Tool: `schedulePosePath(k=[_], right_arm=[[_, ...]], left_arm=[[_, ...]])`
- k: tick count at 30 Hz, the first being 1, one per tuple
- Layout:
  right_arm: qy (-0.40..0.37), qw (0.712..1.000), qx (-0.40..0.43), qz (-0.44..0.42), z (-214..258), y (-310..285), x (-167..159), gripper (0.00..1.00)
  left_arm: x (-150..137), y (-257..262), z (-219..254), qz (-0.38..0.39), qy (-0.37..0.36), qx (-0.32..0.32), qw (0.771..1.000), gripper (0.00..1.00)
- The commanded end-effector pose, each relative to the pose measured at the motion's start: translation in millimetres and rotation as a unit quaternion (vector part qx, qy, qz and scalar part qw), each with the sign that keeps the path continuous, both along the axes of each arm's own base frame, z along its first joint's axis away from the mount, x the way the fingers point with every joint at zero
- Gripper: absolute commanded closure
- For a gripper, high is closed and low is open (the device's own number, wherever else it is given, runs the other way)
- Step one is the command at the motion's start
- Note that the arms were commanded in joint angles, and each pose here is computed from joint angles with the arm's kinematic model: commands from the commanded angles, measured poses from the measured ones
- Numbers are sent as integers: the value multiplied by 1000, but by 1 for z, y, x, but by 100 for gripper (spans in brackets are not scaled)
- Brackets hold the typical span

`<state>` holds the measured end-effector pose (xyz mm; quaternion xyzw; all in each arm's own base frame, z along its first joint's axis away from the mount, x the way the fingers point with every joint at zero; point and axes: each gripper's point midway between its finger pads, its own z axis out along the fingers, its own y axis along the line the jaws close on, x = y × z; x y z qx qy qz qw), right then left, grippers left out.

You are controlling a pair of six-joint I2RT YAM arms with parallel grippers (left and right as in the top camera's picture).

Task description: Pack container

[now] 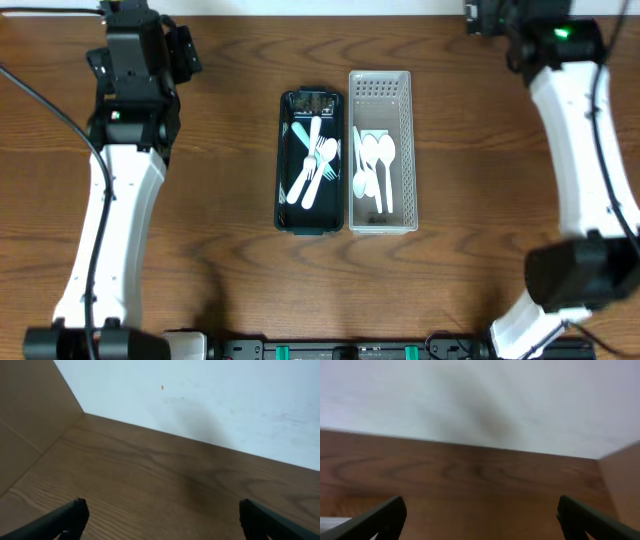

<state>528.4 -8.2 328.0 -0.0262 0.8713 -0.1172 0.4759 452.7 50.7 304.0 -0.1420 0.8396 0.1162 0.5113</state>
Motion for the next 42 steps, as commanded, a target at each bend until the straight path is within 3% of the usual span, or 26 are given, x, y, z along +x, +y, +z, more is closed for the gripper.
schedulePosePath(k=[1,8,14,21,31,42], right_arm=[[-91,994,22,-56,74,-34,-52,1],[-174,981,38,-77,79,-52,-126,1],[-163,983,41,-70,10,-47,-171,1],[-155,985,43,-65,-52,-43,-207,1],[-107,993,46,-33,-112,-23,-258,1],[95,994,34,-36,-195,-22,-313,1]], left_arm=[[-29,1,24,0,-35,3,999,2],[-96,-19,17,-54,-106,-17,993,2],[-156,-25,-24,-68,-147,-19,987,2],[-195,-15,-55,-47,-167,-11,985,2],[-209,-10,-57,-38,-169,-8,985,2],[-209,-10,-57,-38,-169,-8,985,2]])
